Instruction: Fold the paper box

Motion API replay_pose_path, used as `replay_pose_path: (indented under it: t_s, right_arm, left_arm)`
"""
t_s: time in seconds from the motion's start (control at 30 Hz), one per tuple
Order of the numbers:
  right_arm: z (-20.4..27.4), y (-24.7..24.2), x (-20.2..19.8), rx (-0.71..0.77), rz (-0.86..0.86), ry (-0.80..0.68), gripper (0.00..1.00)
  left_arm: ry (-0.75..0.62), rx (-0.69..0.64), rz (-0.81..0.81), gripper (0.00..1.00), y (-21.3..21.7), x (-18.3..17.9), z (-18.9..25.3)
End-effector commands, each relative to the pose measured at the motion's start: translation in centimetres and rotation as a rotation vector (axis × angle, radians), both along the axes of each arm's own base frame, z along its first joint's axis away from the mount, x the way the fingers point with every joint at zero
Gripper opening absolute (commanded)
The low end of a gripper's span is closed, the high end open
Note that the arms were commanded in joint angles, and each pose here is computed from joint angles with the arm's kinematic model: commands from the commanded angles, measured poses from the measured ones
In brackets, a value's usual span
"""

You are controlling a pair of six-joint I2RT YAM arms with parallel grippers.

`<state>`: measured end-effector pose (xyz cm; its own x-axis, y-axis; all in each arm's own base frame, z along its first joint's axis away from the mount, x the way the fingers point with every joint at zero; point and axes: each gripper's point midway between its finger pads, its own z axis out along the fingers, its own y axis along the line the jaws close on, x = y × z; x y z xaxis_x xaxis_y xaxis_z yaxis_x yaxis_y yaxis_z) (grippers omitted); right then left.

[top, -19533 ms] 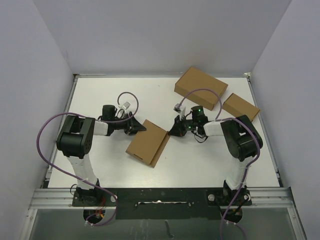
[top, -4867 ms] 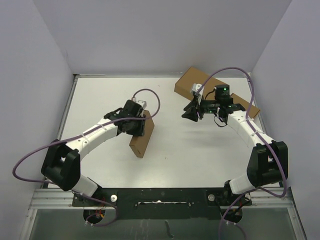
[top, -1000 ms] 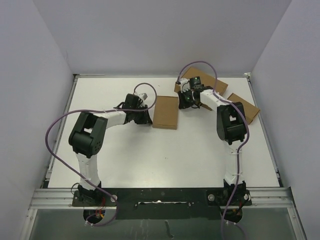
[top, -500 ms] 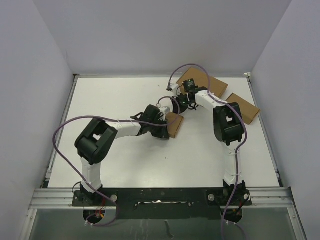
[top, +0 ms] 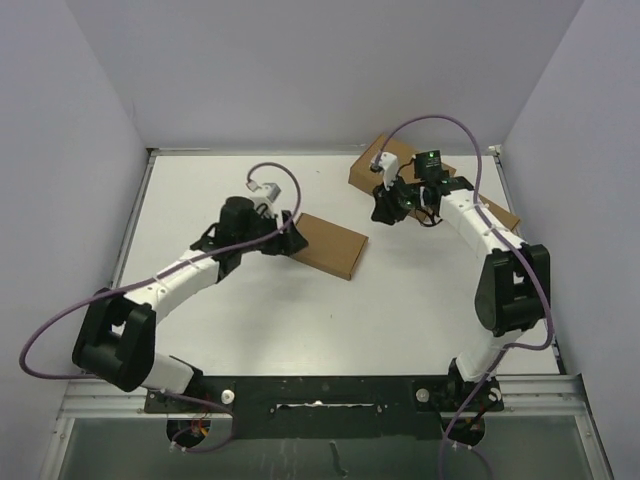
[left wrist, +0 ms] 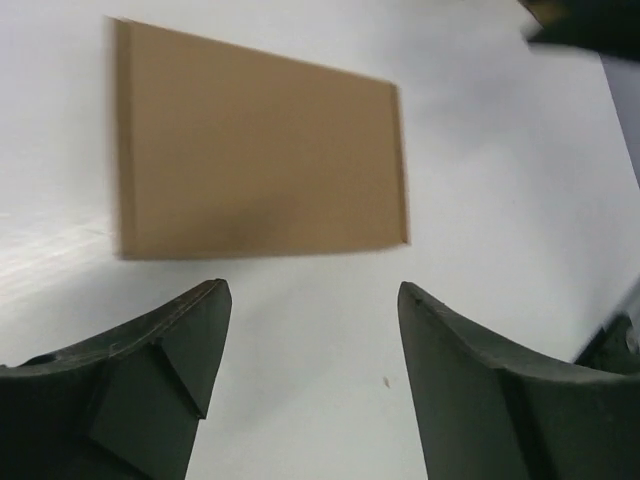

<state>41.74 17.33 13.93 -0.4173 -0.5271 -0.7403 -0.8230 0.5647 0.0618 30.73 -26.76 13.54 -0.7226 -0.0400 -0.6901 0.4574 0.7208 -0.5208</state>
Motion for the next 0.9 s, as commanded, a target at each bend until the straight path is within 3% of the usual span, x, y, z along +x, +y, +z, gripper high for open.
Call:
replay_pose_path:
  t_s: [0.0,0.07,0.17,0.23,0.5,0.7,0.87]
  right_arm:
    - [-1.4,2.2,-5.0,0.172,0.059,0.153,0.35]
    - [-1.8,2.1,-5.8,0.316,-0.007,0.271,0.56]
    - [-2.4,1.8,-5.9,0.411,-0.099,0.380,0.71]
    - [-3.0,1.9,-5.7,0.433,-0.134,0.419,0.75]
    - [-7.4,2.4,-4.3,0.399,-0.268,0.587,0.75]
    - [-8.1,2.7,-3.5,0.353,-0.279,0.575,0.68]
    - [-8.8,1.9,-3.2,0.299,-0.294,0.554,0.59]
  left_arm:
    - [-0.025,-0.037,0.214,0.69,5.3,6.3,1.1]
    - [-0.001,-0.038,0.216,0.73,5.6,8.2,0.0]
    - [0.010,-0.032,0.200,0.74,5.6,10.6,-1.4]
    - [0.019,-0.043,0.185,0.74,5.7,11.7,-2.1]
    - [0.115,-0.098,0.150,0.70,4.9,12.3,-5.3]
    - [0.196,-0.126,0.083,0.56,3.3,10.8,-7.0]
    - [0.220,-0.131,0.037,0.51,2.1,8.4,-7.0]
